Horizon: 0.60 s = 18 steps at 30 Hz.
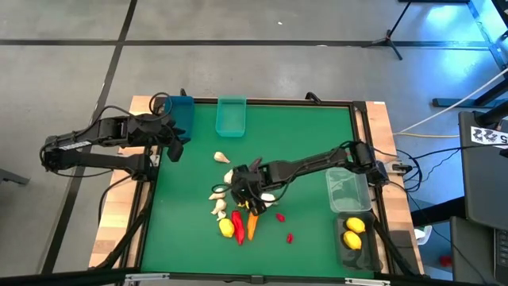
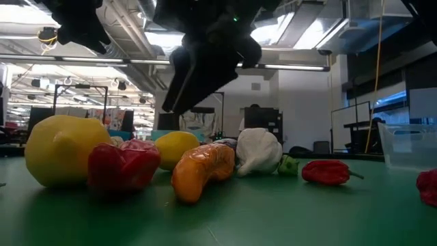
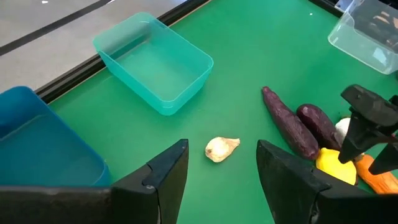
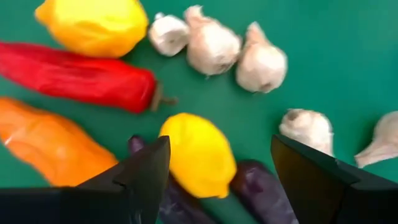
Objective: Sort produce into baskets
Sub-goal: Put the yellow lemon into the black bin
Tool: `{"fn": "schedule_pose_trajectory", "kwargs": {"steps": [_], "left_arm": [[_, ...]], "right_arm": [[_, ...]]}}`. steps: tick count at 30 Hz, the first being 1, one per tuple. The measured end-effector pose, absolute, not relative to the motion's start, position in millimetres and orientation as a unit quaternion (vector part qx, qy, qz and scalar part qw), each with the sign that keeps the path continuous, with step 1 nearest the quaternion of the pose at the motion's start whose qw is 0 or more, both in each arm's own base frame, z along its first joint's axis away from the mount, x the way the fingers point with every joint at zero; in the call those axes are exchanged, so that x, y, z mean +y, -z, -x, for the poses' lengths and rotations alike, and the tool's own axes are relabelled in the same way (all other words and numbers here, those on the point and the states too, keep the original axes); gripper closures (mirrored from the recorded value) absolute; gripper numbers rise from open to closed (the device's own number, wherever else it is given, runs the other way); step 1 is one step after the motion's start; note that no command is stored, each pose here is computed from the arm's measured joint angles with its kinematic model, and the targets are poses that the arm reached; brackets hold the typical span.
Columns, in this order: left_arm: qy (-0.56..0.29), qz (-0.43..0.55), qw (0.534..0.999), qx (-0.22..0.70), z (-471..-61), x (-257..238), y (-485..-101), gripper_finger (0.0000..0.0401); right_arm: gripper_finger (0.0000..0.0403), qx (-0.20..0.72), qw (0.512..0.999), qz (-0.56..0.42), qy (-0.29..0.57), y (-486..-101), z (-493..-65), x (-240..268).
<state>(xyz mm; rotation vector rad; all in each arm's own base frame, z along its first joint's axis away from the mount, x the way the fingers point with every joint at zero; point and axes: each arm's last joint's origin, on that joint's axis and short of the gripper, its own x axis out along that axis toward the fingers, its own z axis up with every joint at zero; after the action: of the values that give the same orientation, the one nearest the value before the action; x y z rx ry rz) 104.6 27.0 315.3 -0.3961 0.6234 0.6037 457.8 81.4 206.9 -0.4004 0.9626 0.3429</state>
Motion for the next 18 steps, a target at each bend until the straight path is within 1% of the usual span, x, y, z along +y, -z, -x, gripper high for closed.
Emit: {"fn": "schedule_pose_trajectory", "kwargs": {"steps": [5, 10, 18], "left_arm": [[-0.291, 0.19, 0.888, 0.3, -104.6, 27.1, -315.3, 0.0216], [-0.294, 0.189, 0.888, 0.299, -104.6, 27.3, -315.4, 0.0216], [-0.296, 0.188, 0.888, 0.299, -105.1, 27.4, -315.3, 0.0216]], "right_arm": [[0.0125, 0.467, 0.844, 0.197, -0.173, -199.8, -458.1, 81.4], [0.0125, 0.479, 0.834, 0.206, -0.181, -182.7, -461.8, 82.5], [0.0125, 0.48, 0.833, 0.211, -0.177, -171.7, -466.1, 82.3]]}}
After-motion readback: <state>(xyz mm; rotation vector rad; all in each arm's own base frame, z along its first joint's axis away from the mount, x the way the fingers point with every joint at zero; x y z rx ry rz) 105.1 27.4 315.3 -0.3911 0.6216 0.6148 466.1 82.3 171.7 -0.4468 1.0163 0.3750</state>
